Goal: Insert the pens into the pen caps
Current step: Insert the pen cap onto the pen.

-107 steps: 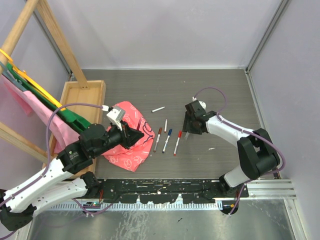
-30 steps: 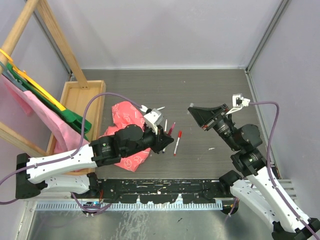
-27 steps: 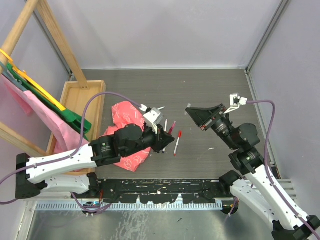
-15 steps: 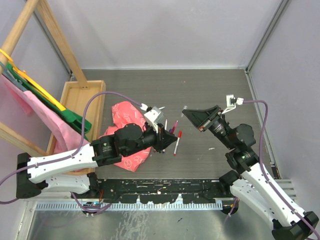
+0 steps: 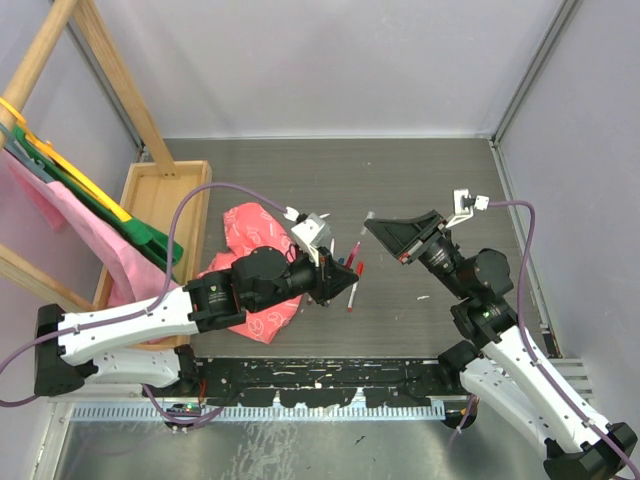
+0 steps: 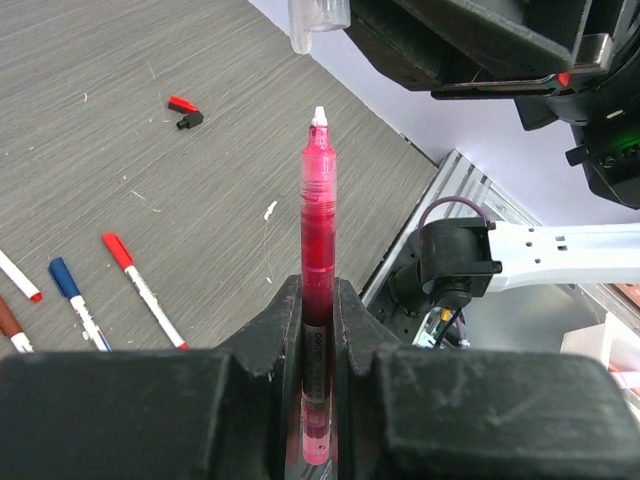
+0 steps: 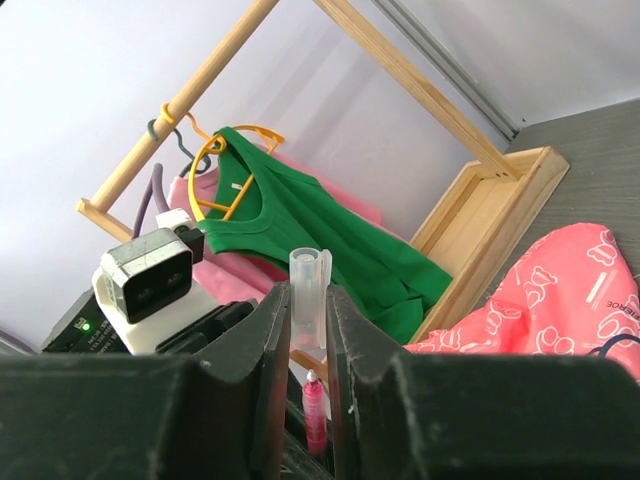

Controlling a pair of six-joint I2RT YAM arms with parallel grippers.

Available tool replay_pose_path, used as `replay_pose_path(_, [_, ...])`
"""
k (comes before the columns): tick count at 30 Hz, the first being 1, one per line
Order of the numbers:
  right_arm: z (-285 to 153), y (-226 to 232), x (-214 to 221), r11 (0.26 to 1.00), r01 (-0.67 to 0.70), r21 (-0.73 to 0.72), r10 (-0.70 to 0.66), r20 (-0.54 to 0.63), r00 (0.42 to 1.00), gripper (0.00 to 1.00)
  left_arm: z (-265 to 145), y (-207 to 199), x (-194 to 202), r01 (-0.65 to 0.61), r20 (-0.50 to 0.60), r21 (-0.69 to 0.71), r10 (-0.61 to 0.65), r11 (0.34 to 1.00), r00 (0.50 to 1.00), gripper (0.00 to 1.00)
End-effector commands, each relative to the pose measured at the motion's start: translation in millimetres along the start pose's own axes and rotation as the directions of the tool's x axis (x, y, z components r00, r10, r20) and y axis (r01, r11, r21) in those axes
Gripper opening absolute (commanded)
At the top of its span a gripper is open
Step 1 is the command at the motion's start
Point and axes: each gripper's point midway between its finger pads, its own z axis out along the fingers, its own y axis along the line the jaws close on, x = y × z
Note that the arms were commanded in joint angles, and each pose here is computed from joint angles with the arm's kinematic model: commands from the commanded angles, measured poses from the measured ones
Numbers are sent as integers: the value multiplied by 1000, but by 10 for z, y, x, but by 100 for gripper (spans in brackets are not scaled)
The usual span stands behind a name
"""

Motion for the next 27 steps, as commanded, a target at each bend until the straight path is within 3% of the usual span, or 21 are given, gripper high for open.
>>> replay_pose_path(1, [-10, 205, -49, 996, 6, -87, -5, 14, 1000, 0, -3, -186, -285, 24, 88, 62, -29, 998, 996, 0])
replay_pose_path(27, [7, 169, 133, 994, -12, -106, 6, -57, 998, 0, -17, -188, -371, 32, 125, 59, -39, 998, 991, 0])
